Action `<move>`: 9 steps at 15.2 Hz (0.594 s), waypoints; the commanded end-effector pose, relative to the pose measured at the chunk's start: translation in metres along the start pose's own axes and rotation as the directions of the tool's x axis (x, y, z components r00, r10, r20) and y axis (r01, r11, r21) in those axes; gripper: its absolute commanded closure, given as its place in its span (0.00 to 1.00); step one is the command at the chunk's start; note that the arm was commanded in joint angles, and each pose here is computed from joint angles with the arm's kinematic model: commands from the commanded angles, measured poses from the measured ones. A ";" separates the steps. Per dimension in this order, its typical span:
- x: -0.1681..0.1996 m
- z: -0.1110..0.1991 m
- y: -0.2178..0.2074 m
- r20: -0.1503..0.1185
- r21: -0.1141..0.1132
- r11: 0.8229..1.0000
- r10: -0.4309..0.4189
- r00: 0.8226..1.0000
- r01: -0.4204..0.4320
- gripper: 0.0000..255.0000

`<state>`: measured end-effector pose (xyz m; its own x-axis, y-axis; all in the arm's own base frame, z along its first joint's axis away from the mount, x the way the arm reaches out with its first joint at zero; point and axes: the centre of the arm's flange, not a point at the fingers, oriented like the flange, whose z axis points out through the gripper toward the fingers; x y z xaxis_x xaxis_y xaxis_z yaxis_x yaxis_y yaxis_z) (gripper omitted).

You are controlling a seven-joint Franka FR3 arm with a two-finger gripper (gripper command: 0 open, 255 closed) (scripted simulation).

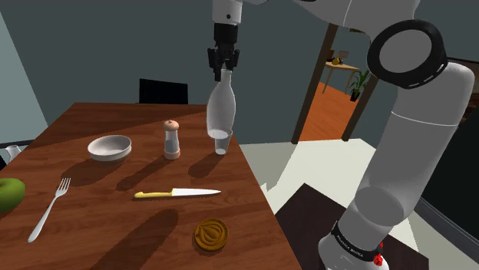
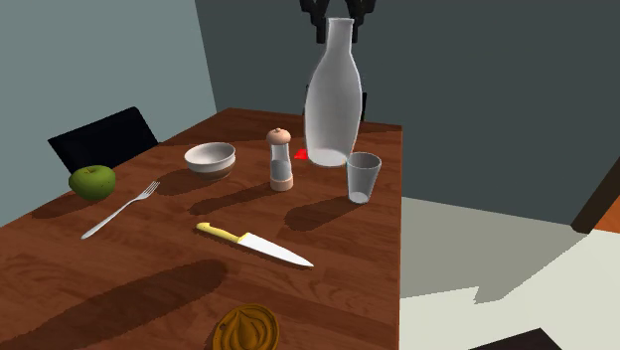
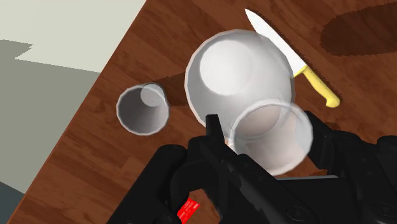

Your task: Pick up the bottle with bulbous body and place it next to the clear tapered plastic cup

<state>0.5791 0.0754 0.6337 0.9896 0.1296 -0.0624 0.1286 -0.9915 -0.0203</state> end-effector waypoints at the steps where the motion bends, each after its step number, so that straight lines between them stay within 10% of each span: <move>1: 0.009 0.000 0.025 0.000 0.000 1.000 -0.001 1.000 0.001 1.00; 9: 0.012 0.042 0.026 0.000 0.000 1.000 -0.001 1.000 0.001 1.00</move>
<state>0.5917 0.0514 0.5950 0.9894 0.1311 -0.0627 0.1301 -0.9913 -0.0202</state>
